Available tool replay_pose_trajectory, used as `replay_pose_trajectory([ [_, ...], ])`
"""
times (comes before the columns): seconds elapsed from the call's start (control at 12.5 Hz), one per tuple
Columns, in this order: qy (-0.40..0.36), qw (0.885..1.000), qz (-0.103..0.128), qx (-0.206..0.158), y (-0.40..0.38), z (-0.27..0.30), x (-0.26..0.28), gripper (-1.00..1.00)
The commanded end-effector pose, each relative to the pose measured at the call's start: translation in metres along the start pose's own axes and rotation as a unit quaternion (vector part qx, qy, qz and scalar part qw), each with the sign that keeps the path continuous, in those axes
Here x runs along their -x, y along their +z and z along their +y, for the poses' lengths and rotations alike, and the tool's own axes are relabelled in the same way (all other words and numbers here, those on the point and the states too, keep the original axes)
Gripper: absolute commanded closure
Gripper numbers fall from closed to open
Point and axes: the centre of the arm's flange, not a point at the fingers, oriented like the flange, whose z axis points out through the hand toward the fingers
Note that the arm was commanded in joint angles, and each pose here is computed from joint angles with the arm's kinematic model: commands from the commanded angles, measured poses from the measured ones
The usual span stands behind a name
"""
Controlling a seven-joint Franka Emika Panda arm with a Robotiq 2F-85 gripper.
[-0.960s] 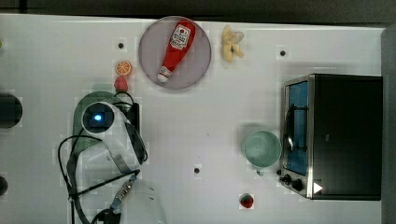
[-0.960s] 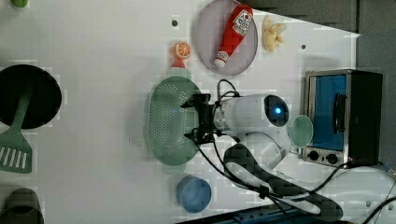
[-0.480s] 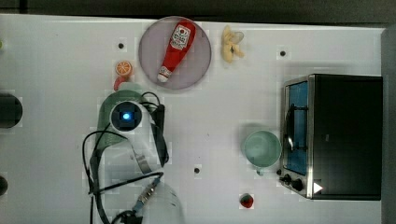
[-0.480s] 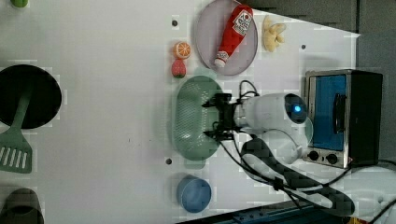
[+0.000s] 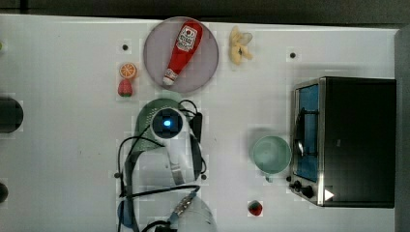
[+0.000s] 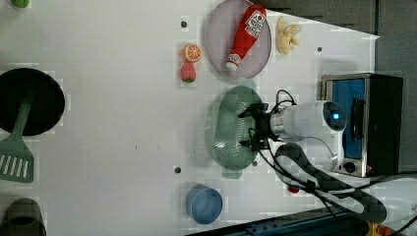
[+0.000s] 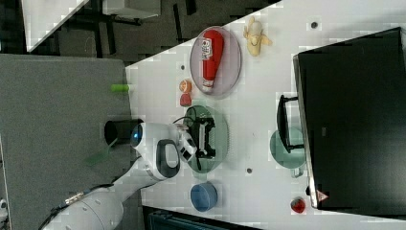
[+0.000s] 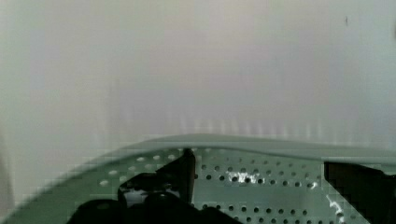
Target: Drag strainer left to right.
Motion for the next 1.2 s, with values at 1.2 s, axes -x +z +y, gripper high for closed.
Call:
replay_pose_trajectory([
  [1.2, -0.060, 0.997, 0.034, -0.043, -0.029, -0.025, -0.173, -1.00],
])
